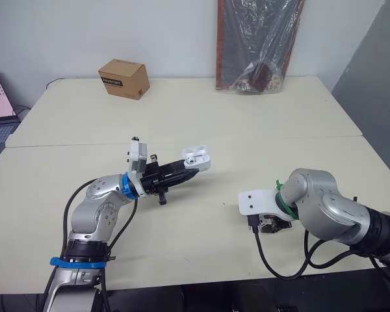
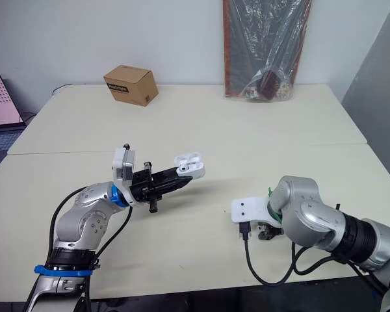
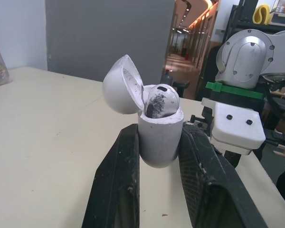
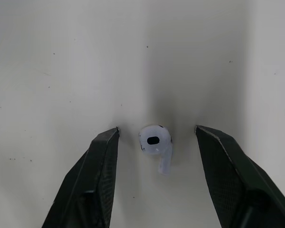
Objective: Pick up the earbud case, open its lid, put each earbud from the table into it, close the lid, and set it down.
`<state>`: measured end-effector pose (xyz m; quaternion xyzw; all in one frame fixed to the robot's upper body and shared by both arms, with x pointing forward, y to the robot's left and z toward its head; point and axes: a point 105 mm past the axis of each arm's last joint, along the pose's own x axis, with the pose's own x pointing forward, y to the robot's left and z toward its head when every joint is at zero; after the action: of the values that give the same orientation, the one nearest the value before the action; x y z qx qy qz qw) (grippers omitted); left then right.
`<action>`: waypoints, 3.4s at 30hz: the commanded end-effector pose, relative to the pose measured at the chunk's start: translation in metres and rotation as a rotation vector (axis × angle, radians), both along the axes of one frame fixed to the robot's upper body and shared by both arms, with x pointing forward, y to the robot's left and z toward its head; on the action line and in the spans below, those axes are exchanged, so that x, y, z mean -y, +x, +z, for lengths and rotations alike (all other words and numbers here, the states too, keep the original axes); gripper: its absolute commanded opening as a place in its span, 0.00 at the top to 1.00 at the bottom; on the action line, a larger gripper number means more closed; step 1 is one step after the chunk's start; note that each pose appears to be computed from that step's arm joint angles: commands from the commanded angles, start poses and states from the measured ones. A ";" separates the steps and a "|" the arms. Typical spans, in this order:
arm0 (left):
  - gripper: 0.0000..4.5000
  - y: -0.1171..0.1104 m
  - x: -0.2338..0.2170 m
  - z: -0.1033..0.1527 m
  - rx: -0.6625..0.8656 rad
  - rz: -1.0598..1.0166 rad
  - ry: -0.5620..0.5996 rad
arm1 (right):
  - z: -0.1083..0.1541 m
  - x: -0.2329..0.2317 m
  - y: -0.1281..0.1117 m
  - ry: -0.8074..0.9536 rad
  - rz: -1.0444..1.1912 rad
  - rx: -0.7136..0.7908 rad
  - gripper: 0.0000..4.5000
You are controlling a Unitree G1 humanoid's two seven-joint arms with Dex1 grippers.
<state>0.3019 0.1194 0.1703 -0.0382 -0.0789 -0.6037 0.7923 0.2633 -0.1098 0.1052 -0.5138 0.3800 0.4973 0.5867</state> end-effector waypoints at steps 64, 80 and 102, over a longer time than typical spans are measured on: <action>0.83 0.008 0.004 0.006 0.054 -0.002 0.007 | 0.137 -0.057 0.016 1.521 -0.325 0.265 0.93; 0.83 0.012 0.007 0.013 0.065 -0.025 0.011 | 0.140 -0.087 0.025 1.409 -0.239 0.368 0.93; 0.83 0.012 0.008 0.022 0.066 -0.020 -0.038 | 0.128 -0.087 0.034 1.293 -0.230 0.468 0.93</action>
<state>0.3178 0.1123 0.1749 -0.0380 -0.0795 -0.6052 0.7912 0.2971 -0.0218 0.2242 -0.0978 -0.0550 0.4444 0.8888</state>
